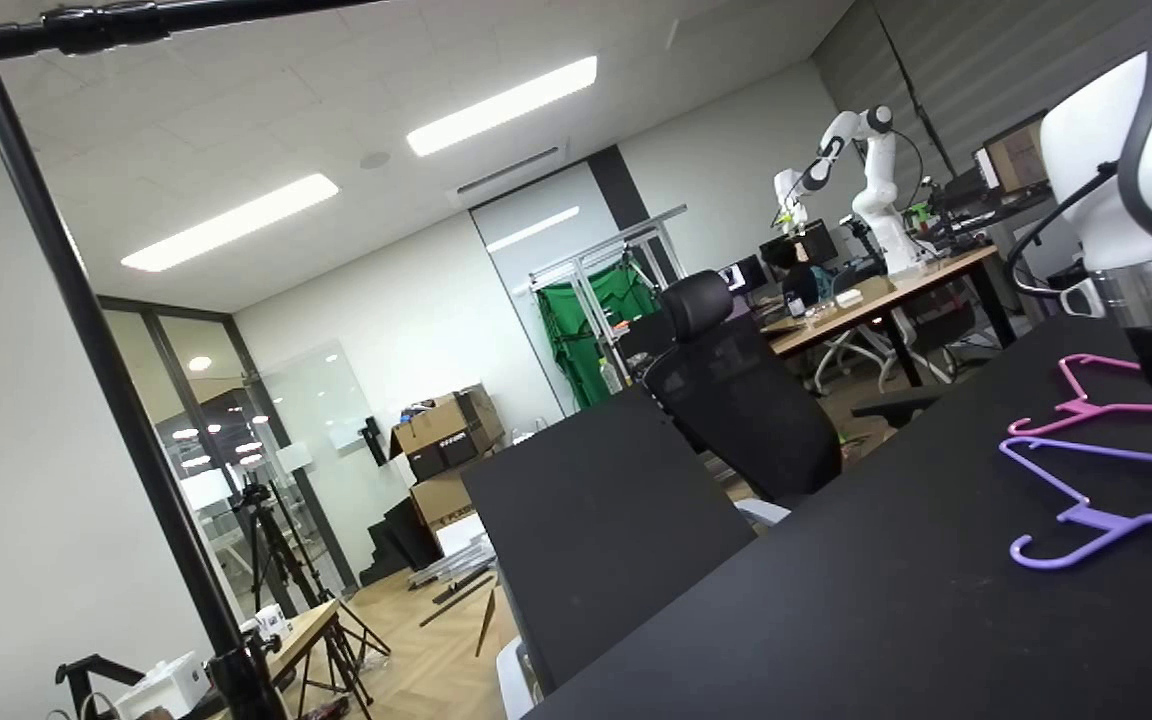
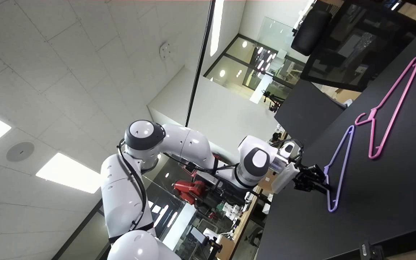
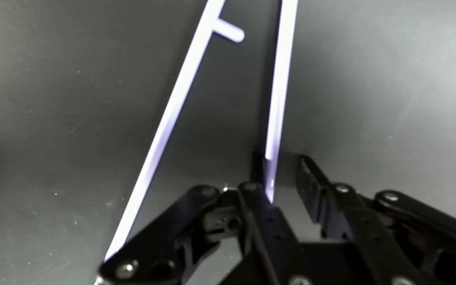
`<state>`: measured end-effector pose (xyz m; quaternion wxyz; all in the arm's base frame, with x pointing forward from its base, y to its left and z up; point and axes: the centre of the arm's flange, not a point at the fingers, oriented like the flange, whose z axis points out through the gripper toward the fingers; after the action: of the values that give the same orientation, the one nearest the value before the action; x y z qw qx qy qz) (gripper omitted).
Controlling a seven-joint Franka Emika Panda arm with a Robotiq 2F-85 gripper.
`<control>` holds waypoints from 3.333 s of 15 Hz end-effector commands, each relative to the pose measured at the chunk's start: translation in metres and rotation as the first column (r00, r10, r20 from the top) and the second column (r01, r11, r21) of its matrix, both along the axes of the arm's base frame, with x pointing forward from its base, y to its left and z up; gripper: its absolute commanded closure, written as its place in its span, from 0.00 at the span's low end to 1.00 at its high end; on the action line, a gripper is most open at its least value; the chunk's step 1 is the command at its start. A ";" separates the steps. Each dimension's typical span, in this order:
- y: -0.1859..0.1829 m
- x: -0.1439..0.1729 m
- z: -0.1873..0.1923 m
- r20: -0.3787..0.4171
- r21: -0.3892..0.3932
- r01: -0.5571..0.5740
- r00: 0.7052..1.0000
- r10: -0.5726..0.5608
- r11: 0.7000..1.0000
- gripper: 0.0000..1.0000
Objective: Hang the coat hangers on the rod
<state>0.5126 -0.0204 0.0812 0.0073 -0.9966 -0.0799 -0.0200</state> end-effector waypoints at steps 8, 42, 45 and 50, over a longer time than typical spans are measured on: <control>-0.020 0.019 0.017 -0.081 0.085 0.064 0.995 -0.057 0.994 0.98; -0.100 0.050 0.184 0.143 0.926 -0.180 0.981 0.134 0.333 0.92; -0.098 0.051 0.182 0.138 0.925 -0.180 0.980 0.145 0.334 0.92; -0.098 0.051 0.181 0.136 0.926 -0.178 0.980 0.145 0.334 0.92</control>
<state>0.5639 -0.1185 0.2619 0.5734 -0.8014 -0.1528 -0.0755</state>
